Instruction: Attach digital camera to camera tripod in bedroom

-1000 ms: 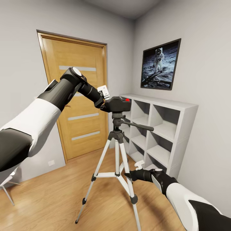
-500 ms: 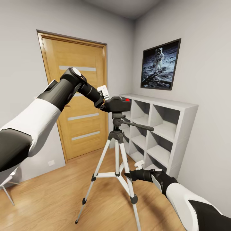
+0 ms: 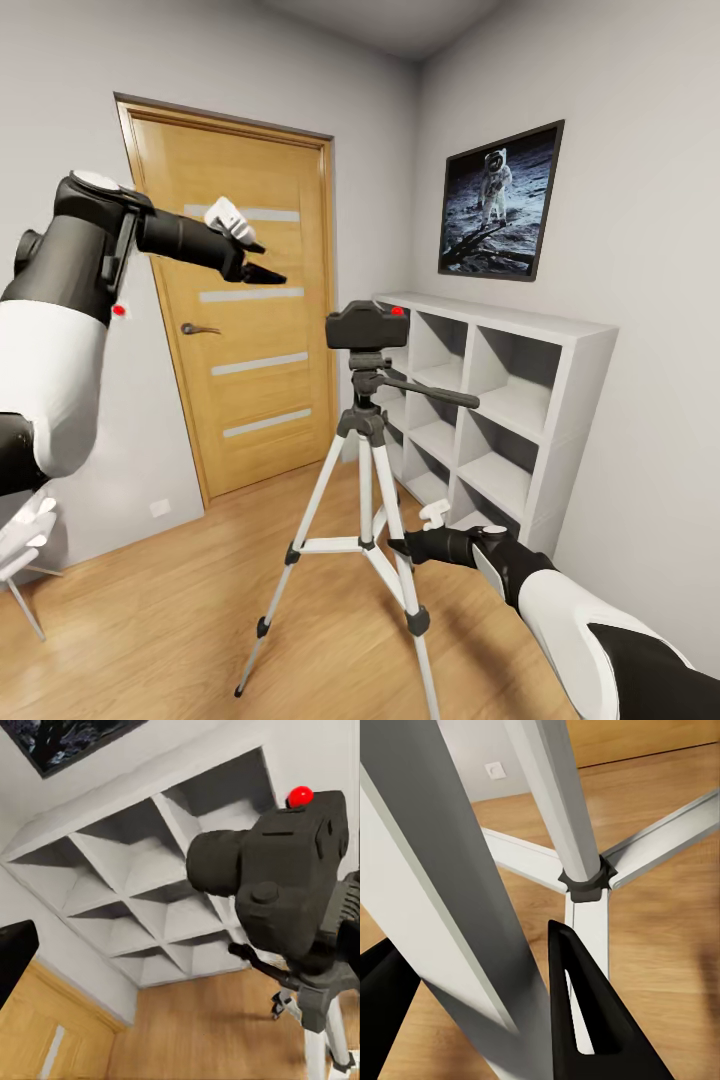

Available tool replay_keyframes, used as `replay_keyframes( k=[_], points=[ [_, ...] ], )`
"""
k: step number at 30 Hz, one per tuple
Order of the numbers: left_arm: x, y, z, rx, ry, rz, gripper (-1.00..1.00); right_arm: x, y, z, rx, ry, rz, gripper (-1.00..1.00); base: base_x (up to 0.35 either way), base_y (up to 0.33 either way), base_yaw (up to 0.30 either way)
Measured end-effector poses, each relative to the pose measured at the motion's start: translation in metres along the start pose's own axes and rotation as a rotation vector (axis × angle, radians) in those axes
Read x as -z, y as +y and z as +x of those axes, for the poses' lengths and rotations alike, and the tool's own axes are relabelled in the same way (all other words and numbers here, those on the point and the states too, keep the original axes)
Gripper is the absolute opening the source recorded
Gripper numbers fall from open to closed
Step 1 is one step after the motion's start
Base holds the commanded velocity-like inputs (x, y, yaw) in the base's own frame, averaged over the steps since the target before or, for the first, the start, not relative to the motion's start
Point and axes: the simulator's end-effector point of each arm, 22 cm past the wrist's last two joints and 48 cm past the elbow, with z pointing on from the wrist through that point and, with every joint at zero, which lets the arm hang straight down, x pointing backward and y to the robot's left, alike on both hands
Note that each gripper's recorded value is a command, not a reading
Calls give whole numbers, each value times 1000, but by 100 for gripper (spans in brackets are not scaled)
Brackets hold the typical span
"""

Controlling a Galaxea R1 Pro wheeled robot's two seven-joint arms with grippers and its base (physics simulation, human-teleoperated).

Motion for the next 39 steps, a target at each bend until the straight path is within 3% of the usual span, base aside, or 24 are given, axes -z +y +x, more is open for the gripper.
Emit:
replay_keyframes(
  k=[7,10,12,14,16,18,20,23,25,29,32,33,35,36,38,39],
  points=[
    [60,56,50,106,18,-122,100,0,0,0,1,0,-1,-100,0,0,0],
    [83,79,89,182,59,-173,100,0,1,-1,2,0,-1,-100,0,0,0],
    [96,91,132,273,103,-195,100,-1,1,-1,2,0,-1,-100,0,0,0],
    [105,94,185,395,147,-193,100,-1,1,-1,2,0,-2,-100,0,0,0],
    [117,85,261,584,197,-174,100,-1,1,-1,2,0,-2,-100,0,0,0],
    [123,74,313,694,226,-179,100,-1,1,-1,2,0,-2,-100,0,0,0],
    [128,71,351,721,247,-225,100,-1,1,-1,1,0,-2,-100,0,0,0],
    [124,43,420,751,333,-256,100,-1,1,-1,0,0,-2,-100,0,0,0],
    [117,-4,484,805,429,-235,100,-1,1,-1,-1,0,-1,-100,0,0,0],
    [106,-97,571,911,552,-180,100,-1,1,-1,-1,0,-2,-100,0,0,0],
    [95,-210,648,1035,668,-143,100,-1,1,-1,-1,0,-2,-100,0,0,0],
    [98,-247,669,1061,718,-128,100,-1,1,-1,-1,0,-2,-100,0,0,0],
    [96,-299,693,1106,772,-124,100,-1,1,-1,-1,0,-2,-100,0,0,0],
    [96,-343,713,1148,818,-135,100,-1,2,-1,0,0,-2,-100,0,0,0],
    [107,-414,741,1192,913,-157,100,-1,2,-1,0,0,-2,-100,0,0,0],
    [110,-434,748,1201,940,-169,100,-1,2,-1,0,0,-2,-100,0,0,0]
  ],
)
